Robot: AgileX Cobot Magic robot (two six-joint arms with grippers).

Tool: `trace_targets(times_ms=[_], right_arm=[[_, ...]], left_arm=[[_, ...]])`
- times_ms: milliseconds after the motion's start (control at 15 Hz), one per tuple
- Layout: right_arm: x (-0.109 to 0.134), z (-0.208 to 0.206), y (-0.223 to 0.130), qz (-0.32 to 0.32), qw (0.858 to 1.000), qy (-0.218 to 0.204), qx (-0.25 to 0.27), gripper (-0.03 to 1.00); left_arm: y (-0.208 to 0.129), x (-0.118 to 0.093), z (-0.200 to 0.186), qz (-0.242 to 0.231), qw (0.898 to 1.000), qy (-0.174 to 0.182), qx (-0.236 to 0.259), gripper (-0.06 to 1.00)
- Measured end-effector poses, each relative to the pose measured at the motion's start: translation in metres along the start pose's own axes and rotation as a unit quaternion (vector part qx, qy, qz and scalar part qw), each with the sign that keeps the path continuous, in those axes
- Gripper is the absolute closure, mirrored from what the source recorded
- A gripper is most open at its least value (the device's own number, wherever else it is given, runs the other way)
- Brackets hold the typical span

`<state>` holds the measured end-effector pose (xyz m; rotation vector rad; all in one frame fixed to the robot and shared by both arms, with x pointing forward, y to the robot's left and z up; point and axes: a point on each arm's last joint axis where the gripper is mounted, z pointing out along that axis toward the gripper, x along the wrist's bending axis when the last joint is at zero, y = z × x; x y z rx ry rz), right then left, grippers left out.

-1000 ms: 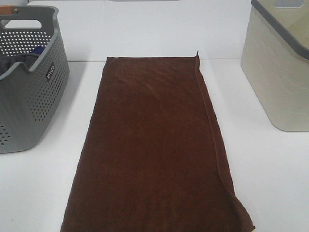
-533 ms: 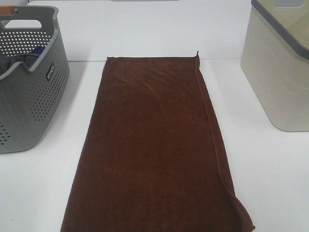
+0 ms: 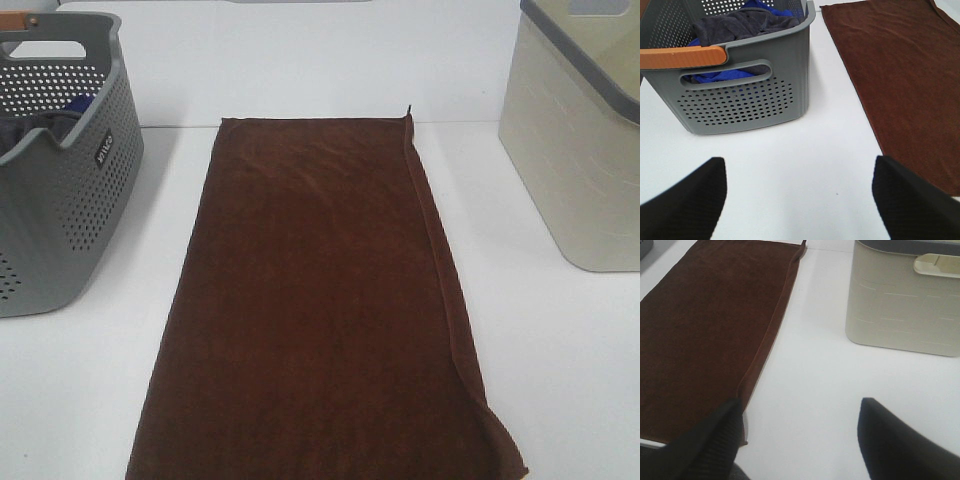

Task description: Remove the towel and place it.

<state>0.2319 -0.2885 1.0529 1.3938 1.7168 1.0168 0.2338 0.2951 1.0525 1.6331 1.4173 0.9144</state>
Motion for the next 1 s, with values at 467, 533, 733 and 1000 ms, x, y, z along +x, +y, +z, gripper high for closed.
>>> trace_targets(times_ms=[467,533,733,1000], right_arm=[[0.0001,-0.0004,-0.0002,0.0,1.0,0.0,-0.001,0.33],[0.0001,-0.0004,-0.0002,0.0,1.0,0.0,-0.001,0.33],[0.0001,-0.0004,-0.0002,0.0,1.0,0.0,-0.001,0.33],[0.0001,-0.0004,-0.0002,0.0,1.0,0.0,-0.001,0.33]], left_arm=[[0.0,0.0,0.0,0.0,1.0,0.0,0.0,0.18],[0.0,0.0,0.0,0.0,1.0,0.0,0.0,0.18],[0.0,0.0,0.0,0.0,1.0,0.0,0.0,0.18],[0.0,0.0,0.0,0.0,1.0,0.0,0.0,0.18]])
